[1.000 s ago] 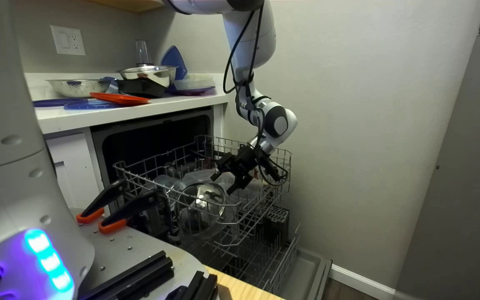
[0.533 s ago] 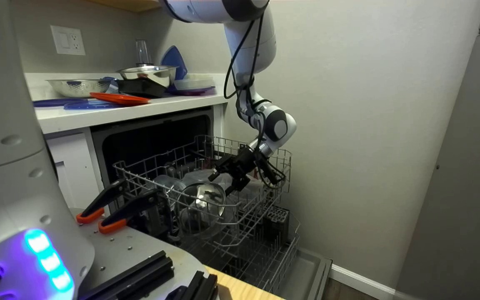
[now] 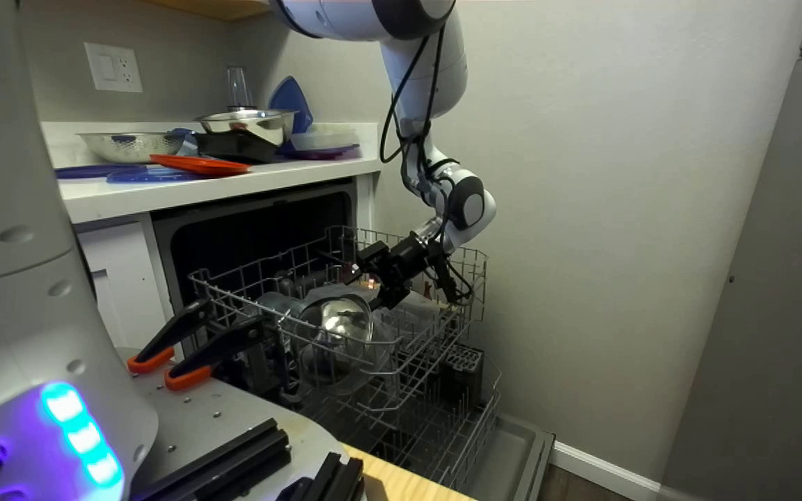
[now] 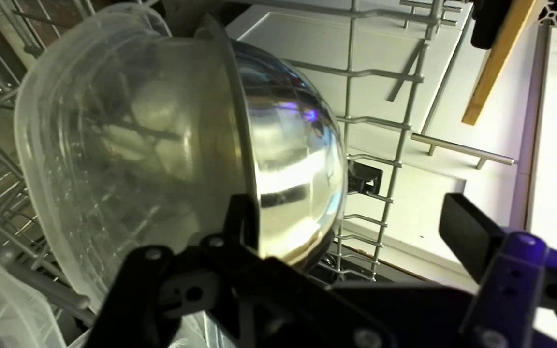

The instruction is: Remove a silver bowl from the rack of the dishwasher and put it in the silver basin on the counter

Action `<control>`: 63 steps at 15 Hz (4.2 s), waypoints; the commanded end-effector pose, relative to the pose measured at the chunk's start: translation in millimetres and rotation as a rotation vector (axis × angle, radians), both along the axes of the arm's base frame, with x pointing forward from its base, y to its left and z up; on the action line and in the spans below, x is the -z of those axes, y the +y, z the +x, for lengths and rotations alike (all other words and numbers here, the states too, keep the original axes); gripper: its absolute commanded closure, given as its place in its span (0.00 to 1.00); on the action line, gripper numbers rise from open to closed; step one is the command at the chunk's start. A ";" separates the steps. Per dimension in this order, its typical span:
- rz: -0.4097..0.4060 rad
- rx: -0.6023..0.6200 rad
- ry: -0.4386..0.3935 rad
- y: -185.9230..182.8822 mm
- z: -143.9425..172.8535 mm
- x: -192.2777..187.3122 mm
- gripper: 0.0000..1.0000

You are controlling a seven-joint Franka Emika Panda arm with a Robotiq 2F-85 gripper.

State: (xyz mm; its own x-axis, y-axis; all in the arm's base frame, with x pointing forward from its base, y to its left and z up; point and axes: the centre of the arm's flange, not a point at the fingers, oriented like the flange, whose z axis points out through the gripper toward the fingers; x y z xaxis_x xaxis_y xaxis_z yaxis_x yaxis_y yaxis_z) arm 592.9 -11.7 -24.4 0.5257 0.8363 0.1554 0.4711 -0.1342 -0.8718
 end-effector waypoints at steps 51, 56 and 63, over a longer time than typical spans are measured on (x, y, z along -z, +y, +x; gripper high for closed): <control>-0.009 -0.240 -0.205 51.6 42.4 -235.9 0.96; -0.136 -0.336 -0.281 73.2 55.8 -284.0 0.96; -0.217 -0.477 -0.431 131.2 65.0 -364.2 0.96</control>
State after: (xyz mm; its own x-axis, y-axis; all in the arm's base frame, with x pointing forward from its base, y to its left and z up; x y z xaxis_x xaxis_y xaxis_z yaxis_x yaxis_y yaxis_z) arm 662.3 107.2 309.2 0.0497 0.9914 0.1212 0.7875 0.0357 -0.6152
